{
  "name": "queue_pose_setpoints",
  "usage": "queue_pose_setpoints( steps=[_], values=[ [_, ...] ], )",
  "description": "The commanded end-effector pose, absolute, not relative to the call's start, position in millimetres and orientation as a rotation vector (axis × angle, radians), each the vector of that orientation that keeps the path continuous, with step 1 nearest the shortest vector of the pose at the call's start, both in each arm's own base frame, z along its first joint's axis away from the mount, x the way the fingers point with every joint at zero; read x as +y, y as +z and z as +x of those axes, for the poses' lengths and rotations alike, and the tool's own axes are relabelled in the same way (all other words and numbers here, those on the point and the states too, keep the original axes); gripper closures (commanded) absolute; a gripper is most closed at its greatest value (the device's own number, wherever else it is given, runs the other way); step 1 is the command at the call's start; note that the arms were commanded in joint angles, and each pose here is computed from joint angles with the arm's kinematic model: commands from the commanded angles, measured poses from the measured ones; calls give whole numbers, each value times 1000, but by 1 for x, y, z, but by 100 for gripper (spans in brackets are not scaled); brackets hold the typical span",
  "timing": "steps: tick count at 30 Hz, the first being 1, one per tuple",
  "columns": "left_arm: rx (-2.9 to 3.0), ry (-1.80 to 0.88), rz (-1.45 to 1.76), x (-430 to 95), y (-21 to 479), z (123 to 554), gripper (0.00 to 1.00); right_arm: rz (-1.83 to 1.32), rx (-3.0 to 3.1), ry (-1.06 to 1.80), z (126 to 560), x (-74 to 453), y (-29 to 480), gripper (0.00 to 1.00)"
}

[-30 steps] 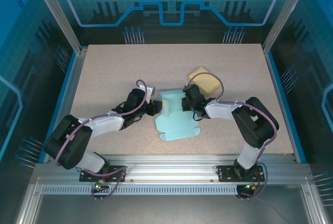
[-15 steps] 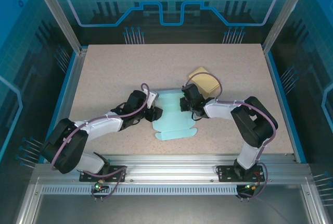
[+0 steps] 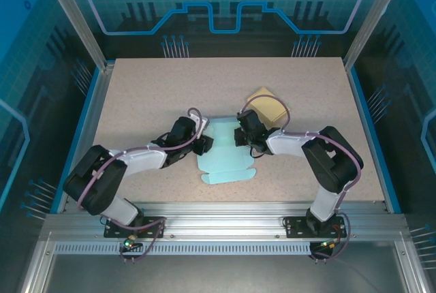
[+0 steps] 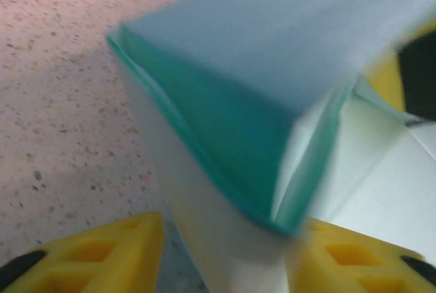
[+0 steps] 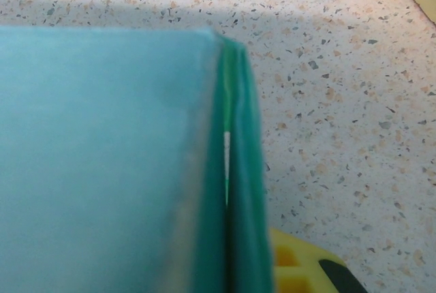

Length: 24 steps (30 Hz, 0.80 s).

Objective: Fold the paper box

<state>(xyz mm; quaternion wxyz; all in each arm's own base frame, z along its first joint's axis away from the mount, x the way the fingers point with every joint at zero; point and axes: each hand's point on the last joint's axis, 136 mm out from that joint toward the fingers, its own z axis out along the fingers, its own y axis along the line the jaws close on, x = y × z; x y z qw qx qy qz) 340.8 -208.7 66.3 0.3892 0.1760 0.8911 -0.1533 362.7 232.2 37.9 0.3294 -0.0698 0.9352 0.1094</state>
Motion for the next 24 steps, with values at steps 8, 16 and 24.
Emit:
queue_pose_setpoints(
  steps=[8, 16, 24],
  values=[
    [2170, -200, 213, -194, 78, 386, 84, -217, 2437, 315, 359, 255, 46, 100],
    [2195, -194, 234, -197, 75, 378, 100, -104, 2476, 17, 376, 227, 39, 95],
    [2196, -220, 212, -194, 85, 371, 100, -73, 2448, -279, 392, 200, 37, 91]
  ],
)
